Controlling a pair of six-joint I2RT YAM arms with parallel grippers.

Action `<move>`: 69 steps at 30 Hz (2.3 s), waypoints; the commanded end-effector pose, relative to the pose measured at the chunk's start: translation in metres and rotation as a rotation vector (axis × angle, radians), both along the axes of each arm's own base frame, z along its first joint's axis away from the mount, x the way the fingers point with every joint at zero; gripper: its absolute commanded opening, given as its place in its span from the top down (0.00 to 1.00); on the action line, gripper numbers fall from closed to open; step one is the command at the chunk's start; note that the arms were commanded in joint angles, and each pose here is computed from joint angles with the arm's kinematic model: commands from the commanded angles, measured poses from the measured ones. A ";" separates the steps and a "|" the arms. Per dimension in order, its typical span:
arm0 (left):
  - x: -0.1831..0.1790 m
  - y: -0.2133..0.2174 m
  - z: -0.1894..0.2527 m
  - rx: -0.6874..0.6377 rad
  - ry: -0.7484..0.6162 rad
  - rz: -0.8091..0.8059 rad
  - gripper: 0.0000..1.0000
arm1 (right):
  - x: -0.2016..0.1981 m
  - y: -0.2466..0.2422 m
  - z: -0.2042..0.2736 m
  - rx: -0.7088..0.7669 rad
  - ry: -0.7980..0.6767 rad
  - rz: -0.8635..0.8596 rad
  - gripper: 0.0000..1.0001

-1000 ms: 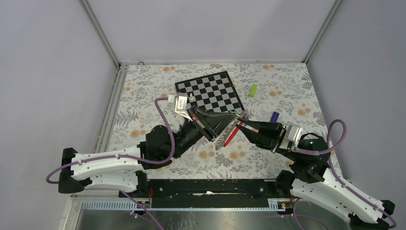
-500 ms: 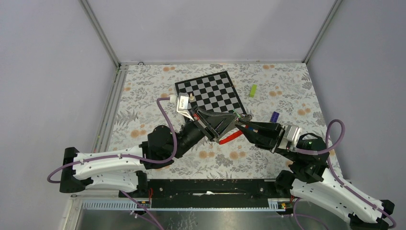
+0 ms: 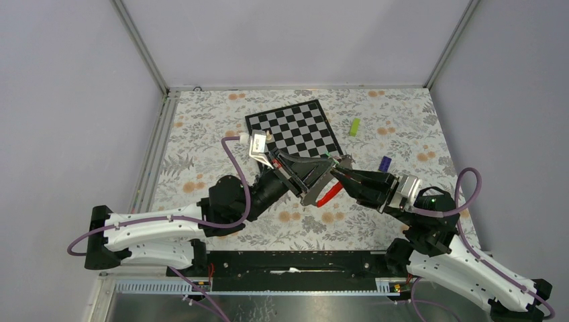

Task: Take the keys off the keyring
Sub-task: Remove the key from the keyring.

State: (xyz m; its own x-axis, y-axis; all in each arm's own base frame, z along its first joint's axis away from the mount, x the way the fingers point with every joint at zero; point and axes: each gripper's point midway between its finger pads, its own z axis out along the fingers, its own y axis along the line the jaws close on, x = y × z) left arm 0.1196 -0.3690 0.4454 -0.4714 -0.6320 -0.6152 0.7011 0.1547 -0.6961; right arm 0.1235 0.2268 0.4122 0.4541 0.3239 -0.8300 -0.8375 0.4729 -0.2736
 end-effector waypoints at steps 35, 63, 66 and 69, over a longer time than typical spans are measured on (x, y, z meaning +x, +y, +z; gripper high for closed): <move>0.009 -0.006 -0.001 0.102 -0.052 0.071 1.00 | 0.037 -0.004 -0.004 -0.253 0.315 -0.175 1.00; 0.004 -0.001 0.016 -0.010 -0.020 0.043 1.00 | 0.010 0.002 -0.011 -0.185 0.135 -0.043 0.54; 0.002 0.001 0.022 -0.032 -0.022 0.034 1.00 | 0.009 0.001 -0.017 -0.167 0.107 -0.042 0.56; 0.000 0.002 0.024 -0.046 -0.021 0.026 1.00 | 0.008 -0.001 -0.018 -0.129 0.084 -0.046 0.58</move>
